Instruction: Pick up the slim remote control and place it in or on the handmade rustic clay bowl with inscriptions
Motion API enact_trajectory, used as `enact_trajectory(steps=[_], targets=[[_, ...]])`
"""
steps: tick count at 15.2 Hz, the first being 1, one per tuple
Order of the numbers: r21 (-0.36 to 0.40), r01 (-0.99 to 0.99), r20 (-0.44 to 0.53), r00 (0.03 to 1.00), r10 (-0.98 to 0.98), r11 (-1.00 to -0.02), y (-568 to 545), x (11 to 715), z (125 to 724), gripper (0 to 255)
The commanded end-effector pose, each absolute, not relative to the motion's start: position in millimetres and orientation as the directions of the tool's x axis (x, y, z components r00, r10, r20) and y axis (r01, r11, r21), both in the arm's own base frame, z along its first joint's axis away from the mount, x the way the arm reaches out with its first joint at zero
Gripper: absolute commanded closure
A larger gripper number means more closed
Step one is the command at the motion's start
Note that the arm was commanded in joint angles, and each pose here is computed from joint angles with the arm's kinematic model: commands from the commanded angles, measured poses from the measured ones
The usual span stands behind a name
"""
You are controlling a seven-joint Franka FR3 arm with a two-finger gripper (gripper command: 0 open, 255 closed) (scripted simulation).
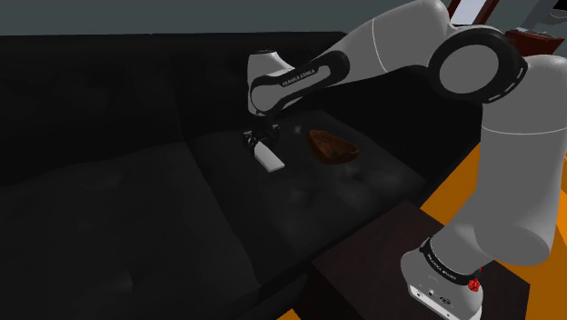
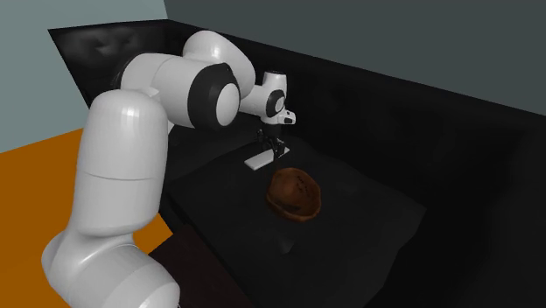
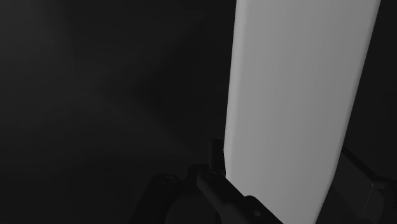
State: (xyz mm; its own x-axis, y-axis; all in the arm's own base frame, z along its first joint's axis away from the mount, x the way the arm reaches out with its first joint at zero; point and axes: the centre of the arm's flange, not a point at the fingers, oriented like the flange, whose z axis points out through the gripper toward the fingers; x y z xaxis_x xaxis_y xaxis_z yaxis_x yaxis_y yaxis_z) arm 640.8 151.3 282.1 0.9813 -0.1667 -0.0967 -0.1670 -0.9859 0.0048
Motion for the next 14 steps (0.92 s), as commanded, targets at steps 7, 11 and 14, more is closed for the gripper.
enact_trajectory(steps=[7, 11, 14], targets=[[0.005, -0.167, -0.097, 0.981, -0.167, -0.986, 151, 641, 324, 255], [0.005, -0.167, -0.097, 0.981, -0.167, -0.986, 151, 641, 345, 255], [0.005, -0.167, -0.097, 0.981, -0.167, -0.986, 151, 641, 361, 255]])
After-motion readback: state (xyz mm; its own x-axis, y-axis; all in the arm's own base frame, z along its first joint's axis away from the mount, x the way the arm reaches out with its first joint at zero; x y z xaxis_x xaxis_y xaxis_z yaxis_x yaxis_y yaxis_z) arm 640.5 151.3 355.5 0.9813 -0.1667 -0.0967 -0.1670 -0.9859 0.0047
